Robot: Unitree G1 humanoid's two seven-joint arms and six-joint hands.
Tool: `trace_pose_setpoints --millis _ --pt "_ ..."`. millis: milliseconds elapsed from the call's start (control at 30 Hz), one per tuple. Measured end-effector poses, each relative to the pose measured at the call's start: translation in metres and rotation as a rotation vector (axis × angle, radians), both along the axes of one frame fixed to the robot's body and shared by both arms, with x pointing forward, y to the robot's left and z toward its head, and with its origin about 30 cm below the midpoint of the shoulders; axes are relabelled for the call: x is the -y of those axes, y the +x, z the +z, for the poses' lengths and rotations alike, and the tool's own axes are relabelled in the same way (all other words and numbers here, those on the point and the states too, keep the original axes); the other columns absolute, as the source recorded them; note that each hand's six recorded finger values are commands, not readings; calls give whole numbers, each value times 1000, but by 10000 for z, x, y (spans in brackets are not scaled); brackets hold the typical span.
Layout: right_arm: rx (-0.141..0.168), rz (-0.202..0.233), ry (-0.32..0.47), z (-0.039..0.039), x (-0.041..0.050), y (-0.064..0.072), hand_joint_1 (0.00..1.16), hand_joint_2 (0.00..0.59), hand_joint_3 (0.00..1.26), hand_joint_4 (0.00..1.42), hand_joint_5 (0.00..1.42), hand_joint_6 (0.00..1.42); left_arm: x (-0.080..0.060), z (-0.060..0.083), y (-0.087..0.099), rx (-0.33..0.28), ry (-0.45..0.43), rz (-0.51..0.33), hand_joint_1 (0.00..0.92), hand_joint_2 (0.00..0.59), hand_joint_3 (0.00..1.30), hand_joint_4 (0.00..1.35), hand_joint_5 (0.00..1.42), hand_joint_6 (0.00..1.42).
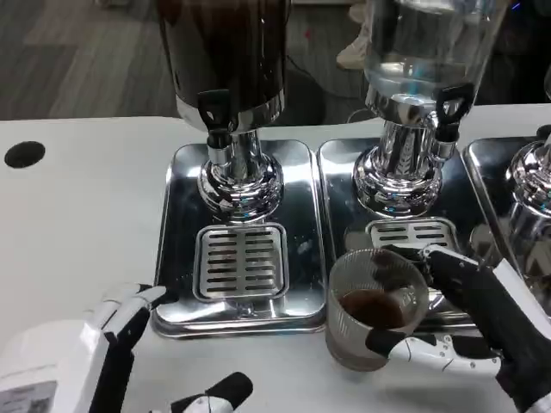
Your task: Grasp the cup under the faucet to collect the drink, then remove the cup.
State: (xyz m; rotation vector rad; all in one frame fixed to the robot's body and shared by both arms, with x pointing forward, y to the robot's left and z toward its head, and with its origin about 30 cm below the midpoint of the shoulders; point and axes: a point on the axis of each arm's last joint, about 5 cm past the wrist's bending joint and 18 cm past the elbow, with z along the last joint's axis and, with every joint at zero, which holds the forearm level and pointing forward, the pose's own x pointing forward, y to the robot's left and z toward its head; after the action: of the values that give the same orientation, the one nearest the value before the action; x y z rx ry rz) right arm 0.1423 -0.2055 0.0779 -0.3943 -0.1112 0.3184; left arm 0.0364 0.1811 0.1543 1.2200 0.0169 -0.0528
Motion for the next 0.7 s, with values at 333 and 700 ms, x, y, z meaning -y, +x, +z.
trace_pose_setpoints --millis 333,700 --pt "-31 -8 -13 -151 94 -152 653 78 418 425 418 285 4 13 -18 -3 0 5 0 89 282 198 296 488" --pt "-34 -8 -7 -246 135 -221 664 86 424 440 436 300 -4 34 -49 -9 10 17 0 89 282 198 296 488"
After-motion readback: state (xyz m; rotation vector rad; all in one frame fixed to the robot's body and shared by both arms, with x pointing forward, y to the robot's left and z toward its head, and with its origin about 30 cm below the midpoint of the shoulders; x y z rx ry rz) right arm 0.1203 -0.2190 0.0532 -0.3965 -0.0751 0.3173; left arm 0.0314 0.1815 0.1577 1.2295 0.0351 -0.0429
